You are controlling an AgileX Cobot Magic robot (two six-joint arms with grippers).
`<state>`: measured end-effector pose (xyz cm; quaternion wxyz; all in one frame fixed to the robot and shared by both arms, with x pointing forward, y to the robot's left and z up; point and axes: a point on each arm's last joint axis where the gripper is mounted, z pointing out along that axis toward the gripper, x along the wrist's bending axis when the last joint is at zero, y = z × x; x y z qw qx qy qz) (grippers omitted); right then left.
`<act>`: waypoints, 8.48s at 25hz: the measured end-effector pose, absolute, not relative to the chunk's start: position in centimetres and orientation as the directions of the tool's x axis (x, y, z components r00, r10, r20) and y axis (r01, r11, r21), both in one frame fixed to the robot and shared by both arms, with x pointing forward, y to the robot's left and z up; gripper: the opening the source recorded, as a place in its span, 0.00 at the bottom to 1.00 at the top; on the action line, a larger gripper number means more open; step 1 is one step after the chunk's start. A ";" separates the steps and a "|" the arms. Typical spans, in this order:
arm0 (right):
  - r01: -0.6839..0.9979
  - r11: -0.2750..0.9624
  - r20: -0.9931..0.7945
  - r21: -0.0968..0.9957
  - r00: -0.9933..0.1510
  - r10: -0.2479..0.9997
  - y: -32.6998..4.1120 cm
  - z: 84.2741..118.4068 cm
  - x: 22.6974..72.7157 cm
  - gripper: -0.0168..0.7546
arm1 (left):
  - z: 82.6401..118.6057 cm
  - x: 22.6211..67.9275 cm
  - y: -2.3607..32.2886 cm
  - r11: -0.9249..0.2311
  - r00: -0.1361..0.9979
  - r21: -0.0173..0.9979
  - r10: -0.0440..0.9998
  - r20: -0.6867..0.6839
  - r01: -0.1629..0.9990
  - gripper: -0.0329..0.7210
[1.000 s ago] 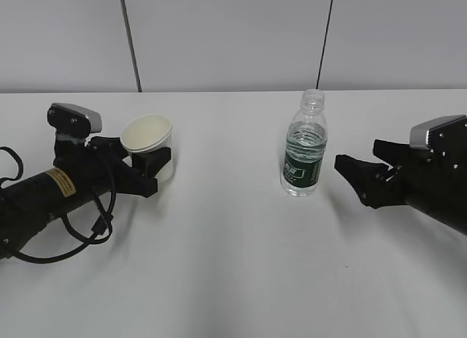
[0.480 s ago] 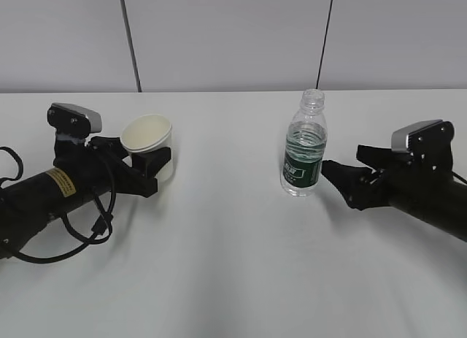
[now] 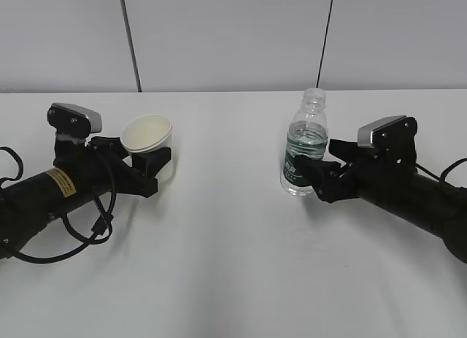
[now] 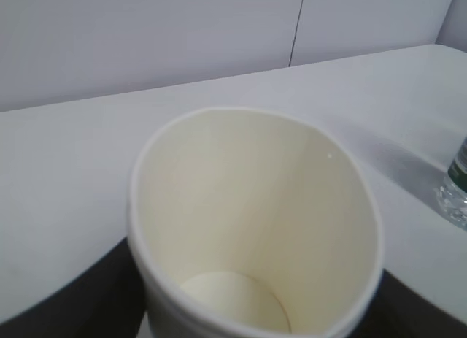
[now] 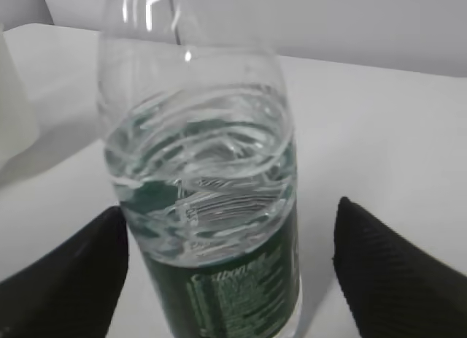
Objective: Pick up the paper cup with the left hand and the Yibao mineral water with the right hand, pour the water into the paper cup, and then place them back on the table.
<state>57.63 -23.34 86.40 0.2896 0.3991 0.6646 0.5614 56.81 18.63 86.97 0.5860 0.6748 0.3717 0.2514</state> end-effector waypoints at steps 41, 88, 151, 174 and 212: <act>0.158 0.049 0.046 0.986 -0.545 0.837 -21.7 85.3 60.2 0.67 | 87.0 56.7 18.6 -0.043 0.607 0.978 0.789 -0.093 0.206 0.62; 0.132 0.170 -0.063 0.976 -0.580 0.812 -21.6 86.6 60.1 0.64 | 87.0 53.7 13.0 -0.065 0.788 0.964 0.591 -0.171 0.258 0.62; -0.295 0.657 -0.691 0.693 -0.532 0.489 -21.3 92.3 61.1 0.64 | 89.7 55.0 8.6 -0.130 0.912 0.982 0.403 -0.071 0.134 0.60; -0.427 0.724 -0.820 0.542 -0.458 0.343 -21.1 93.6 60.8 0.64 | 89.5 54.8 7.7 -0.155 0.910 0.977 0.407 -0.071 0.146 0.60; -0.567 0.797 -0.966 0.205 -0.247 0.073 -21.1 94.9 60.7 0.64 | 89.5 54.8 7.7 -0.158 0.910 0.976 0.409 -0.071 0.147 0.60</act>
